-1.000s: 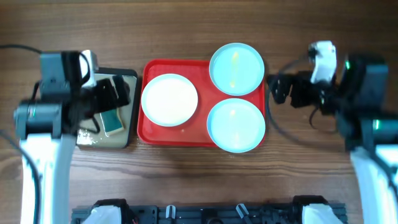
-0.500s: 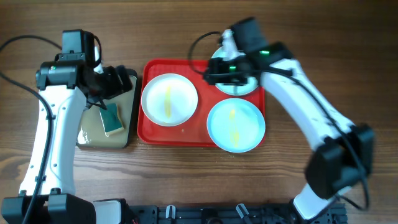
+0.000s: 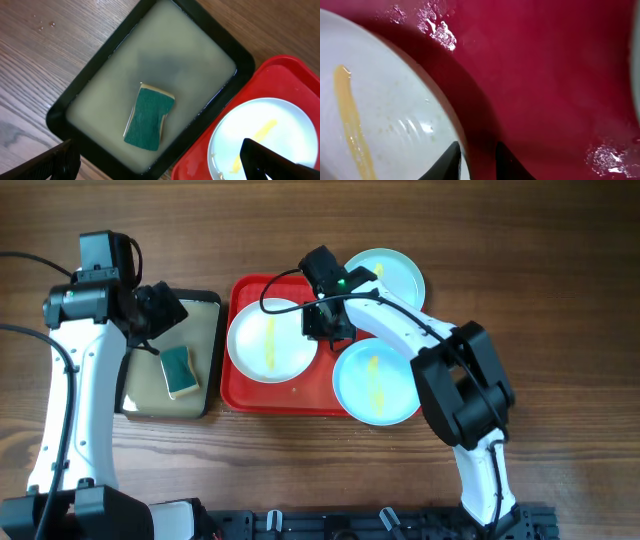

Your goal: Clean dirty plates on tray and stack at the side

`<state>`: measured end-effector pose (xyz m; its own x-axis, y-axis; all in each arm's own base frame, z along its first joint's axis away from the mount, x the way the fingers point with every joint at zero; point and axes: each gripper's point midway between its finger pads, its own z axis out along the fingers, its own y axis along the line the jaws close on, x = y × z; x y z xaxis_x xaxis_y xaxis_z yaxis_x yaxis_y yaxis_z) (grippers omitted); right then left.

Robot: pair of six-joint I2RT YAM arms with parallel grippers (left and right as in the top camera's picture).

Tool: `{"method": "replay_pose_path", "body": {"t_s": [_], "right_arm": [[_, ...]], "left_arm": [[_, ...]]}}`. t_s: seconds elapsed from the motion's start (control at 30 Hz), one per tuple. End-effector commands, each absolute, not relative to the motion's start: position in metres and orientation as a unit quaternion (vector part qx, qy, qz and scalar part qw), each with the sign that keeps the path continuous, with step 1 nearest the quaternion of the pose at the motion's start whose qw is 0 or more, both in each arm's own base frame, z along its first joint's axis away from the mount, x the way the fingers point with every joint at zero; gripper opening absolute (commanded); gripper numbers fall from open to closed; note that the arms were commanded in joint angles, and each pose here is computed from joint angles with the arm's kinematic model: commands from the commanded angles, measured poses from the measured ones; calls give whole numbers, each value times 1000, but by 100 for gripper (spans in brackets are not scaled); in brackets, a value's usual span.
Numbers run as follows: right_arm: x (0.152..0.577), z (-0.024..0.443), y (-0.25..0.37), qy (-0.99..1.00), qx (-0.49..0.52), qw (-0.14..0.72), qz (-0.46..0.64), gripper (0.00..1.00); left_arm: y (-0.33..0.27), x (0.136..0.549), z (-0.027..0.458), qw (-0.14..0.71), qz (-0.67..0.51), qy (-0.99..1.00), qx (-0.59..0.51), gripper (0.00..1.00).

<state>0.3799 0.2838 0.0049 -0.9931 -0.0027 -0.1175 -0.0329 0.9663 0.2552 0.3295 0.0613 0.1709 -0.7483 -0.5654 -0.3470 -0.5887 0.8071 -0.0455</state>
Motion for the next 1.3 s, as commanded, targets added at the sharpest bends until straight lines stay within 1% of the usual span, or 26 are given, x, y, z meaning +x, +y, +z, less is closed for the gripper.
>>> {"method": "replay_pose_path", "body": {"t_s": [0.0,0.03,0.07,0.1,0.17,0.23,0.27,0.33,0.37,0.4,0.47,0.53,0.67,0.77,0.93,0.97,1.0,1.03,1.07,1.1,1.17,1.27], "right_arm": [[383,-6,286,991,1,58,123,25],[384,-7,286,991,1,59,123,24],[385,-9,287,990,1,60,124,15],[385,-11,287,991,1,59,123,5],[384,-11,287,991,2,58,123,5],[384,-11,287,991,2,58,123,5],[384,-11,287,991,2,58,123,5],[384,-11,287,991,3,58,123,5],[385,-11,287,990,10,58,124,4],[385,-11,287,990,11,59,125,5],[385,-11,288,990,11,59,125,4],[385,-11,288,990,11,59,125,5],[385,-11,288,990,11,59,125,5],[386,-11,288,990,12,60,126,5],[386,-11,288,990,11,60,126,5],[386,-11,288,990,11,60,126,5],[386,-10,288,990,11,61,127,5],[386,-10,289,990,11,61,129,5],[386,-10,289,990,11,61,129,5],[386,-10,289,990,11,60,129,4],[386,-10,291,989,10,59,133,5],[384,-8,297,987,8,52,150,5]], "left_arm": [[65,323,149,154,49,938,-306,94],[65,322,146,151,51,942,-294,90],[65,320,141,147,55,949,-275,87],[65,319,135,143,58,954,-256,77],[67,319,126,146,64,954,-255,69],[68,323,108,156,66,952,-256,75],[69,322,99,156,70,951,-256,75],[69,316,78,147,71,950,-266,65],[68,312,68,141,65,941,-299,54],[65,309,61,133,55,935,-325,50],[61,304,50,118,49,935,-332,48],[61,301,40,105,52,936,-331,48],[61,306,23,93,54,938,-328,41],[52,317,9,92,29,958,-269,41],[51,317,-8,74,27,961,-265,38],[50,316,-10,70,27,961,-265,36],[50,316,-11,69,25,961,-265,29],[49,317,-11,71,23,961,-265,19],[49,317,-11,71,24,961,-265,6],[49,317,-10,71,23,961,-265,4],[50,322,-4,79,22,961,-265,4],[51,335,24,100,16,959,-264,4]]}}
